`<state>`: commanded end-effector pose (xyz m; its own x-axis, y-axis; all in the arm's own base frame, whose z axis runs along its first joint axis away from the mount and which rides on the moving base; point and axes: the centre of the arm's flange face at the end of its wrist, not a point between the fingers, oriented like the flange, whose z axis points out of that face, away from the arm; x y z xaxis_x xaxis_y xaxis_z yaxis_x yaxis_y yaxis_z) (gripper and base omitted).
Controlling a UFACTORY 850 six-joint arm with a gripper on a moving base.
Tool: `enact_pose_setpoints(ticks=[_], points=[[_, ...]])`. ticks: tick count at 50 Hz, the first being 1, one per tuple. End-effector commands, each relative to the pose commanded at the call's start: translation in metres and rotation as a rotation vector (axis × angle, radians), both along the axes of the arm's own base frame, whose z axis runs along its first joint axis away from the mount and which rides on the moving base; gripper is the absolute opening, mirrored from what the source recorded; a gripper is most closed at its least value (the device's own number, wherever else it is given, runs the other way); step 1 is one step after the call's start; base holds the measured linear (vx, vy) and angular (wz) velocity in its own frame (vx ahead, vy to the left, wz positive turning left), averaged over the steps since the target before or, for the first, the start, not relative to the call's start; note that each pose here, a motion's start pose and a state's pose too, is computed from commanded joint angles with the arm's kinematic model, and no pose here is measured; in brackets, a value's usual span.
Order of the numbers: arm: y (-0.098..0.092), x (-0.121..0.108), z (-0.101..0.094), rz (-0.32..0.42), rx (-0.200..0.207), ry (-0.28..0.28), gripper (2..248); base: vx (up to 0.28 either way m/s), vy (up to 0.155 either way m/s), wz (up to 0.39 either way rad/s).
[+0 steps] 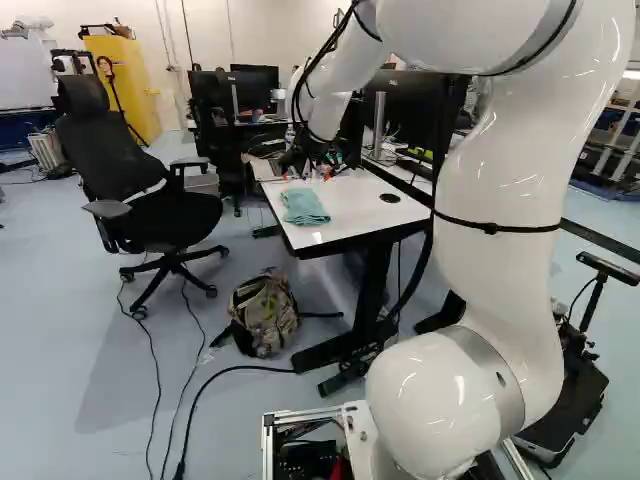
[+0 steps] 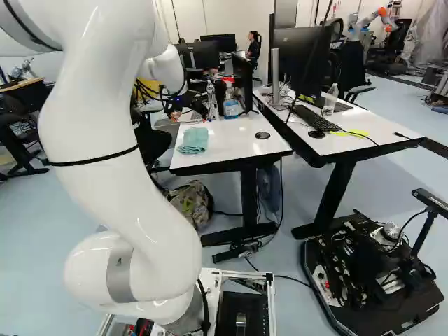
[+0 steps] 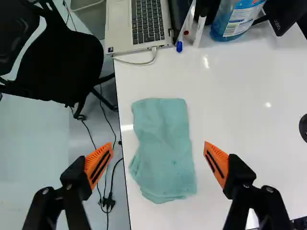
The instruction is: Clean the table with the green towel
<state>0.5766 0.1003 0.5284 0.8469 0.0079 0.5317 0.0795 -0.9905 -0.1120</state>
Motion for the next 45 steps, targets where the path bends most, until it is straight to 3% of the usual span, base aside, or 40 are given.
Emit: enact_pose_setpoints(ticks=[25, 36, 45], points=[[-0.002, -0.004, 0.010, -0.003, 0.003, -0.016, 247, 0.000, 0.000, 0.000], [-0.018, -0.018, 0.024, -0.027, 0.005, -0.035, 247, 0.000, 0.000, 0.000], [-0.034, -0.028, 0.024, -0.052, 0.004, -0.031, 247, 0.000, 0.000, 0.000]])
